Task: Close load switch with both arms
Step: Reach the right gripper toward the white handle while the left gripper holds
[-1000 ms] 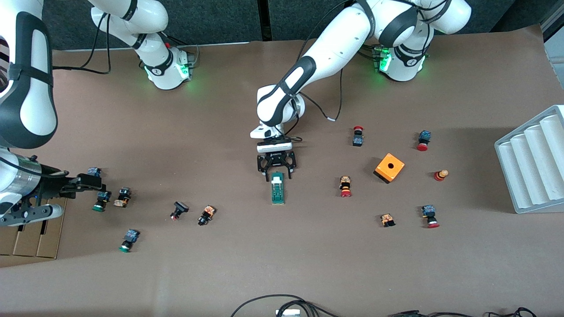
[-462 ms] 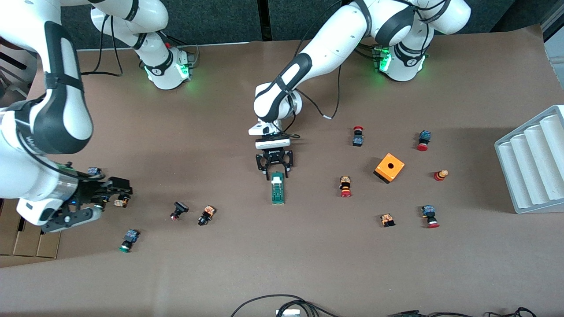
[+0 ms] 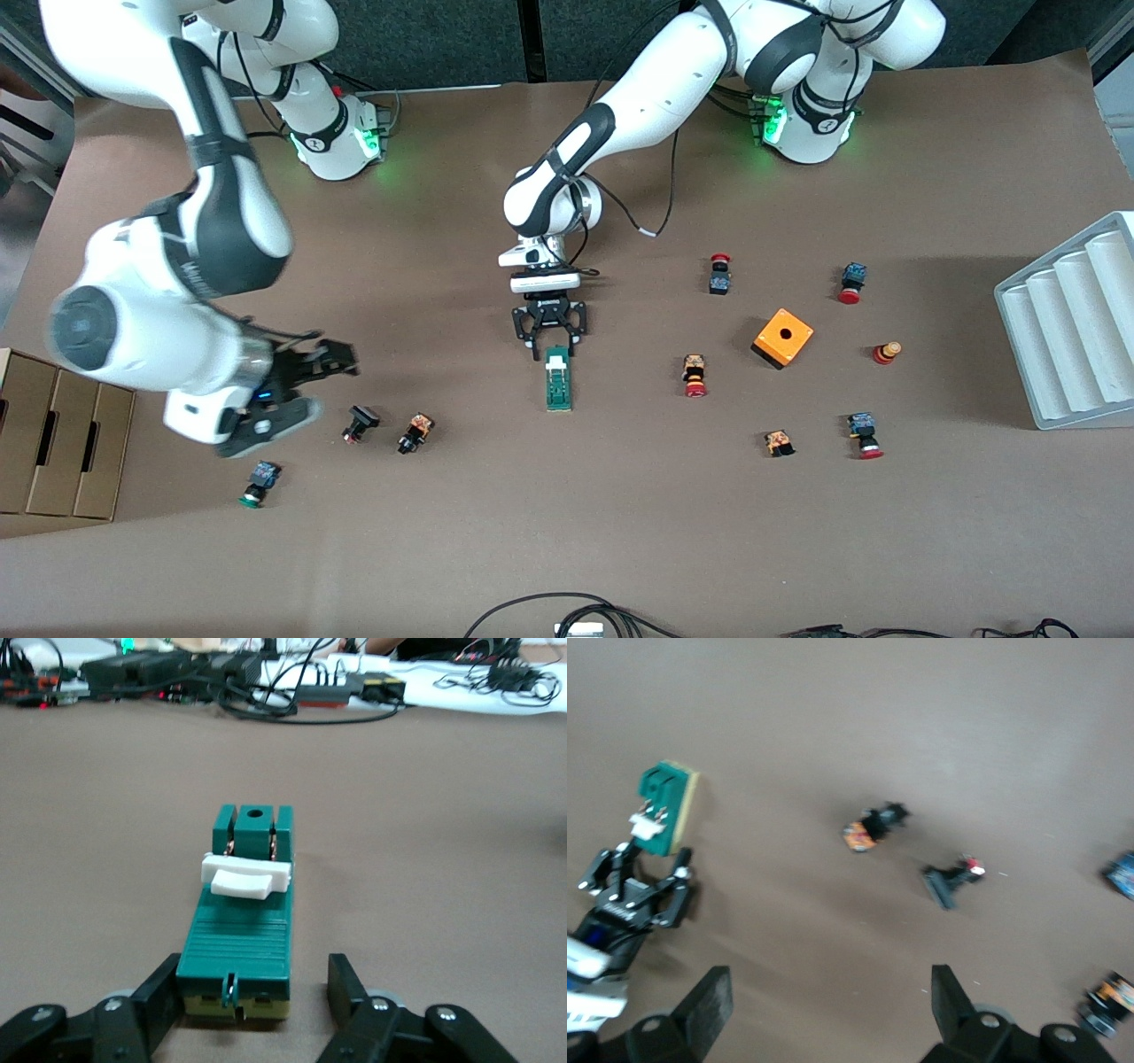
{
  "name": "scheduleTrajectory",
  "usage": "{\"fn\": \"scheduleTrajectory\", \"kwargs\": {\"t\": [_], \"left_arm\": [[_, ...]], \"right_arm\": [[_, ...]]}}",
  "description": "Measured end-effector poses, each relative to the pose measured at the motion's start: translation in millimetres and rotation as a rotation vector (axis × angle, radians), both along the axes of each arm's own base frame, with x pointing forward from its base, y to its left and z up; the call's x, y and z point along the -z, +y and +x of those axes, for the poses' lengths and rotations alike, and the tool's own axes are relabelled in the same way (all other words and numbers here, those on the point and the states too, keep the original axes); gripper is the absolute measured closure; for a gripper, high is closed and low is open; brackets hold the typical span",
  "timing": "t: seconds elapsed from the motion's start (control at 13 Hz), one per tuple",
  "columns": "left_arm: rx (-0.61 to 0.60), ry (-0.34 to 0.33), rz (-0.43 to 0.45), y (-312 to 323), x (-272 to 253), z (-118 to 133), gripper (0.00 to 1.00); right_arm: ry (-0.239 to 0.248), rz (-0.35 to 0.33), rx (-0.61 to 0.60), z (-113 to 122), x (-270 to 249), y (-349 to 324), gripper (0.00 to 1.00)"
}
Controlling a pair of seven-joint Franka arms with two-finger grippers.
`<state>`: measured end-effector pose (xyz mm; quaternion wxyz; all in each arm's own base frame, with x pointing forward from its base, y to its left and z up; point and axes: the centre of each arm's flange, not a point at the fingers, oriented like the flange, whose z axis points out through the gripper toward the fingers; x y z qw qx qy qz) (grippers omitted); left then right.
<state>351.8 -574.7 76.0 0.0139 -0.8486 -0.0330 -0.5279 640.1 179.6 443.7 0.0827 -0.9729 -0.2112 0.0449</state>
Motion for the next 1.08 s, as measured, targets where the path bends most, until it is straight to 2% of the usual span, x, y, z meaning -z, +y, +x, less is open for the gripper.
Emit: {"fn": "scheduleTrajectory", "kwargs": {"t": [0.23, 0.38, 0.54, 0.85, 1.08], "left_arm": [[0.003, -0.025, 0.009, -0.3, 3.5, -1.9, 0.31], [-0.004, -0.029, -0.002, -0.2, 3.8, -2.2, 0.31], [-0.010, -0.050, -0.004, 0.1, 6.9, -4.1, 0.31], [-0.011, -0.081, 0.004, -0.3, 12.2, -6.6, 0.30], [-0.005, -0.113, 0.010, 0.2, 17.2, -8.9, 0.30]], "right_arm": [[0.004, 0.008, -0.154, -6.9, 18.8, 35.5, 0.00], [-0.017, 0.030, -0.257, 2.2, 39.9, 32.5, 0.00], [-0.028, 0.040, -0.307, 6.2, 52.4, 34.0, 0.00], [-0.114, 0.056, -0.439, 4.1, 54.7, 70.9, 0.00], [-0.147, 0.062, -0.523, -0.7, 67.2, 99.9, 0.00]]}}
